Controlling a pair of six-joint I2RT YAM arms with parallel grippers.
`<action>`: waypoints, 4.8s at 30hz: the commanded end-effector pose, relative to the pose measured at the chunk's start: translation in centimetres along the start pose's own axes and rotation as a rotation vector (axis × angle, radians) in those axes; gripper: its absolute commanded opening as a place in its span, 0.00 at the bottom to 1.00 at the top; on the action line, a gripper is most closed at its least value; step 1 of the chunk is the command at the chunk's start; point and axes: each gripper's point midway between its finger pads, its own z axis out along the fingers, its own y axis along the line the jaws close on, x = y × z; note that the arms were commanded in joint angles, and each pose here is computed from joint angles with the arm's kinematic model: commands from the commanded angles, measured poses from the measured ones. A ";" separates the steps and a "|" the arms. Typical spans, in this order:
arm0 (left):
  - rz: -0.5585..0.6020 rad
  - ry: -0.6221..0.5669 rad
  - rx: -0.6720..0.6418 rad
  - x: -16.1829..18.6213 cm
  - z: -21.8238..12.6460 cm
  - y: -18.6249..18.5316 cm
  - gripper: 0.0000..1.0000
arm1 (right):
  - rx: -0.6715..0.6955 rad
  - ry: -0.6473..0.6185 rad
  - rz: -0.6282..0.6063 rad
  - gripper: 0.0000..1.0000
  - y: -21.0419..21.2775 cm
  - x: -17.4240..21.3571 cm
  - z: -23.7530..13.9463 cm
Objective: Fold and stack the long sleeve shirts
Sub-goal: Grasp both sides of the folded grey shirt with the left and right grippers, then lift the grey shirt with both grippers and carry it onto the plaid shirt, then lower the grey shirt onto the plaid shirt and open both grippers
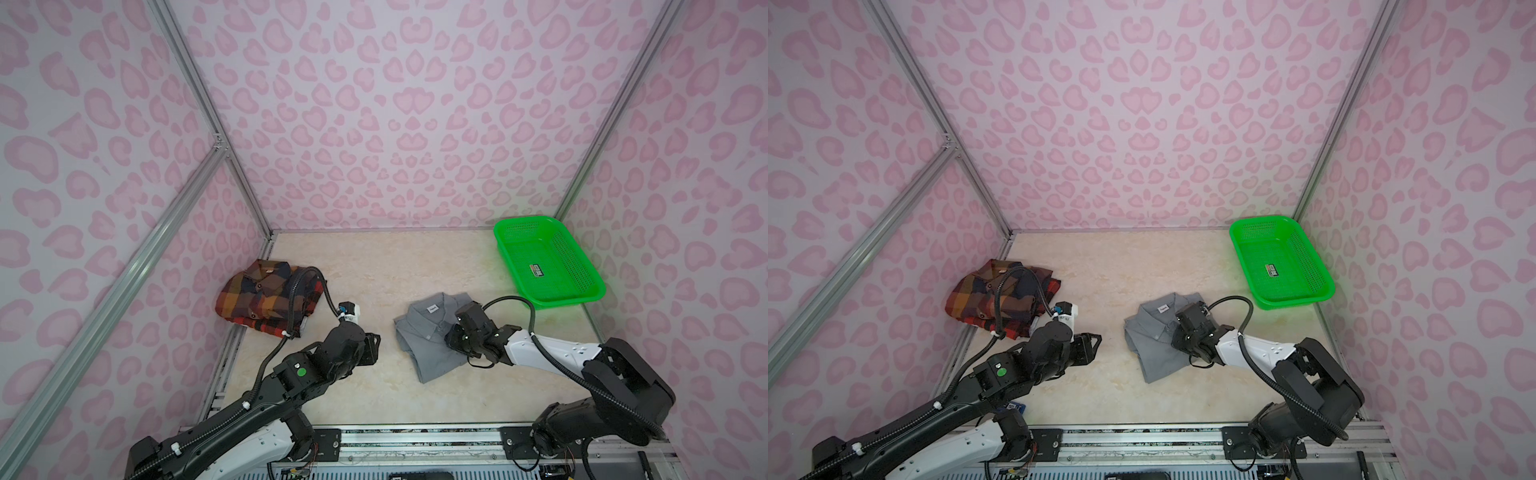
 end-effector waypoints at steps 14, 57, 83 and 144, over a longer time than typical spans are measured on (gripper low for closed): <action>0.018 0.195 0.205 3.9 5.0 -6.4 0.50 | -0.006 0.058 -0.022 0.43 -4.0 -4.2 -4.3; 0.048 0.282 0.090 8.8 11.9 -0.8 0.70 | -0.059 0.236 -0.139 0.48 -7.2 1.1 1.5; -0.063 -0.117 -0.240 -13.0 -3.4 9.7 0.04 | -0.559 0.133 -0.481 0.00 27.8 0.5 -1.9; -0.368 -0.609 -0.728 -24.8 -13.3 25.5 0.85 | -0.706 -0.132 -0.456 0.69 43.6 1.6 10.3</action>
